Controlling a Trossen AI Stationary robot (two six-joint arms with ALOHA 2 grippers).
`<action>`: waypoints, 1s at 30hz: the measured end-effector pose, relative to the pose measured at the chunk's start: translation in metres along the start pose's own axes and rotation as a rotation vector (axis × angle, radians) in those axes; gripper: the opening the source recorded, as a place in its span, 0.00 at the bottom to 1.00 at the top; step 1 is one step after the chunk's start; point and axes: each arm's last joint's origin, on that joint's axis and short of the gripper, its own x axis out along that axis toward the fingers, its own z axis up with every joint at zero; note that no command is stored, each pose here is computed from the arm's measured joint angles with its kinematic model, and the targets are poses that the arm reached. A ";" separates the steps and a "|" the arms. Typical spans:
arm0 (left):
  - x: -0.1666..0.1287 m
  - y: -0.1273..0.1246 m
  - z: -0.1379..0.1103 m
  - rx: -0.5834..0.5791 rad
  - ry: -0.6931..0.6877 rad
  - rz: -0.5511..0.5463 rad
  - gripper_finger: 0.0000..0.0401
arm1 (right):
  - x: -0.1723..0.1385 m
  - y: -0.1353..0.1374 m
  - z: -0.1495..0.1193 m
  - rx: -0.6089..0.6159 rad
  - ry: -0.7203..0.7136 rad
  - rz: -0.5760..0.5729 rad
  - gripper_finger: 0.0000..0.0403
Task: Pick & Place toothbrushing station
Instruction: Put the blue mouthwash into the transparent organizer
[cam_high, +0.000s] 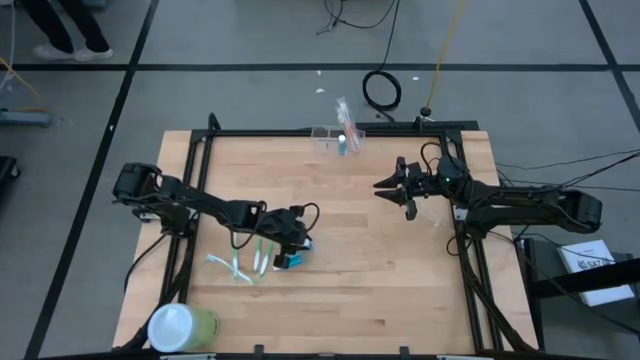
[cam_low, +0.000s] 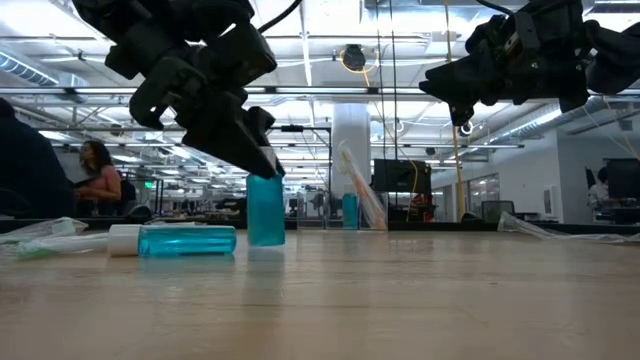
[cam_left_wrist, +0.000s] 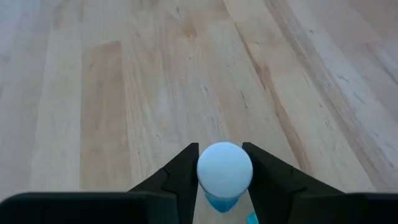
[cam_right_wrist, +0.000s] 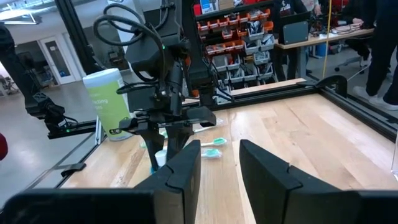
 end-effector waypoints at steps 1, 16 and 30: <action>-0.001 0.000 0.001 0.000 -0.003 0.001 0.32 | 0.000 0.000 0.000 0.000 0.000 0.000 0.26; -0.002 0.003 0.002 -0.002 -0.008 0.070 0.31 | 0.000 0.000 0.000 0.000 0.000 0.000 0.26; -0.032 0.049 0.028 -0.194 -0.122 0.334 0.31 | 0.000 0.000 0.001 -0.002 -0.005 0.001 0.26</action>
